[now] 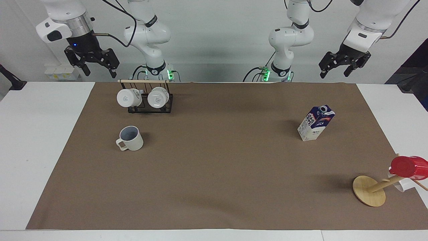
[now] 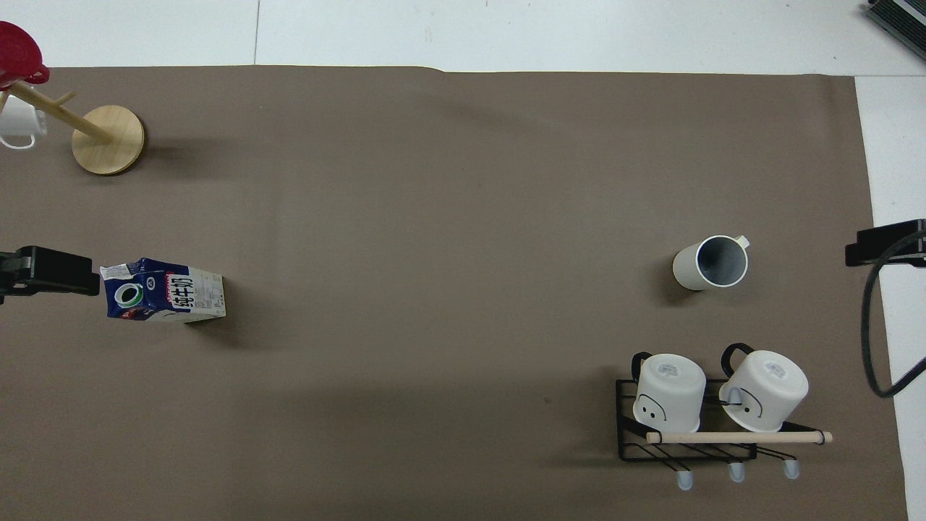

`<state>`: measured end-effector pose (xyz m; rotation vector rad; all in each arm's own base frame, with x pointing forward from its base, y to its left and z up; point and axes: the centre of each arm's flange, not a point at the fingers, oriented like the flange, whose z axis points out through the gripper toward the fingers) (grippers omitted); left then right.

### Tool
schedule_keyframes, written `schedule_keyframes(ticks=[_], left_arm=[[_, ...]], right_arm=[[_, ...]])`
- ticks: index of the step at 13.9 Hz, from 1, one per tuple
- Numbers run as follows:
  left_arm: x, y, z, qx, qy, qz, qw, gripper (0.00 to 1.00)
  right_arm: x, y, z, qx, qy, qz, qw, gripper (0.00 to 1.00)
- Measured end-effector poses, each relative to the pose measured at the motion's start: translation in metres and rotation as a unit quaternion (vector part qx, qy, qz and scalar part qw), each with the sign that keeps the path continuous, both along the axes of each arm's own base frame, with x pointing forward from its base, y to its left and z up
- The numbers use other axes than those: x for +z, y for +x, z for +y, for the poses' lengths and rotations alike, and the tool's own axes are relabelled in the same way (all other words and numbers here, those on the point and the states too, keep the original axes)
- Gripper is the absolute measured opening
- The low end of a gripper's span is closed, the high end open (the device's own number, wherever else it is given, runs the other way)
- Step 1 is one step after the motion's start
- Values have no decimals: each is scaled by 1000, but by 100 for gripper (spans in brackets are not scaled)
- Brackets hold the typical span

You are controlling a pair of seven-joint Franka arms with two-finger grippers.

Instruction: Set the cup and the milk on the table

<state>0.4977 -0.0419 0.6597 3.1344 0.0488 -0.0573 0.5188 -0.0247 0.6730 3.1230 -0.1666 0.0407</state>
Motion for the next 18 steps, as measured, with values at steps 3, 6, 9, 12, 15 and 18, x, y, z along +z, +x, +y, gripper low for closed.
schedule_keyframes(ticks=[3, 6, 9, 12, 15, 18], left_arm=[[0, 0, 0, 0, 0, 0, 1000, 100], [0, 0, 0, 0, 0, 0, 1000, 100], [0, 0, 0, 0, 0, 0, 1000, 100], [0, 0, 0, 0, 0, 0, 1000, 100], [0, 0, 0, 0, 0, 0, 1000, 100], [0, 0, 0, 0, 0, 0, 1000, 100]], right_arm=[[0, 0, 0, 2, 0, 0, 1000, 100], [0, 0, 0, 9, 0, 0, 1000, 100], [1, 1, 0, 10, -1, -4, 1000, 100], [2, 2, 0, 10, -1, -11, 1000, 100], [2, 2, 0, 10, -1, -11, 1000, 100], [2, 2, 0, 10, -1, -11, 1000, 100]])
